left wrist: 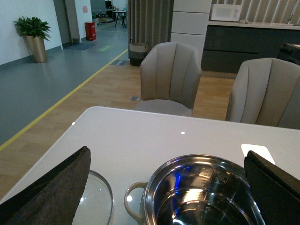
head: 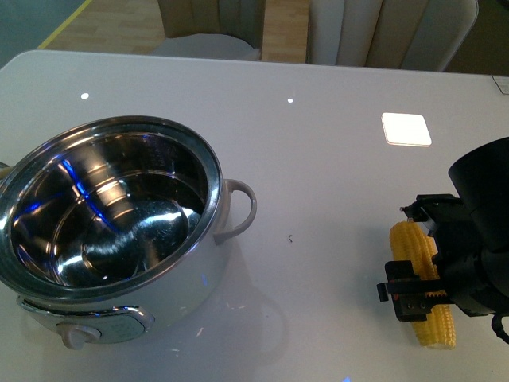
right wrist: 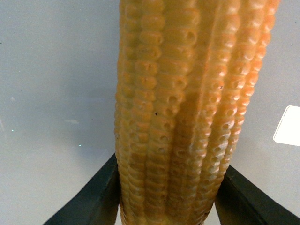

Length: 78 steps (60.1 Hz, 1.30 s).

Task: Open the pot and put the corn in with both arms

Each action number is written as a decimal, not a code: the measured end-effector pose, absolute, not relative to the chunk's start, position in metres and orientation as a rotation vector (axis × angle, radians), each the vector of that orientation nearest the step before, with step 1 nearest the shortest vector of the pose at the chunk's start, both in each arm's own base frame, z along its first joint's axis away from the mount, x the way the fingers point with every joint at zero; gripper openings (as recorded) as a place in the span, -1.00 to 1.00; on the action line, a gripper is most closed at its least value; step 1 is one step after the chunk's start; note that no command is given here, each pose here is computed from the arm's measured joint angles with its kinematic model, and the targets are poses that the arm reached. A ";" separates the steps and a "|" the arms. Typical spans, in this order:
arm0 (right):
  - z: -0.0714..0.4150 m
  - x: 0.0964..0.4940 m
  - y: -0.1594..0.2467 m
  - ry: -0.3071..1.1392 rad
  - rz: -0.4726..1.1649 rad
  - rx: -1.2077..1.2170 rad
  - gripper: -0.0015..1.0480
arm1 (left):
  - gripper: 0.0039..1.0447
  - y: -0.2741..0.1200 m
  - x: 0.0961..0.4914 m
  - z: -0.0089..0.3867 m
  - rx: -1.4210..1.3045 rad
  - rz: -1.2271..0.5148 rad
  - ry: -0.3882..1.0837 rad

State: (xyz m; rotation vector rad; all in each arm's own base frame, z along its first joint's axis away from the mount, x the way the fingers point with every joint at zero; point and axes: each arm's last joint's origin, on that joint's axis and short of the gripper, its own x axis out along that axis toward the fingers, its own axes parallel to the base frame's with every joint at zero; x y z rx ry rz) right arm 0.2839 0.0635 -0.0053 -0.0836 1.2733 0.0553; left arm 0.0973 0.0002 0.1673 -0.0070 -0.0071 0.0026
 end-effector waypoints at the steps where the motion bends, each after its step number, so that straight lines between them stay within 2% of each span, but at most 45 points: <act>1: -0.005 0.284 0.063 1.275 0.053 -0.080 -0.09 | 0.87 0.000 0.097 0.167 -0.007 0.003 -0.007; 6: -0.004 0.283 0.063 1.277 0.048 -0.067 -0.30 | 0.87 0.000 0.097 0.167 -0.007 0.003 -0.007; 19: 0.013 0.279 0.059 1.246 0.056 0.013 -0.54 | 0.87 0.000 0.097 0.167 -0.007 0.003 -0.007; 44: 0.112 0.278 0.075 0.995 0.215 0.291 -0.65 | 0.87 0.000 0.097 0.167 -0.007 0.003 -0.007; 52: 0.144 0.286 0.098 0.935 0.306 0.395 -0.69 | 0.87 0.000 0.097 0.167 -0.007 0.003 -0.007; 60: 0.171 0.296 0.142 0.902 0.419 0.461 -0.71 | 0.87 0.000 0.097 0.167 -0.007 0.003 -0.007; 78: 0.164 0.309 0.201 0.978 0.513 0.498 -0.71 | 0.87 0.000 0.097 0.167 -0.007 0.003 -0.007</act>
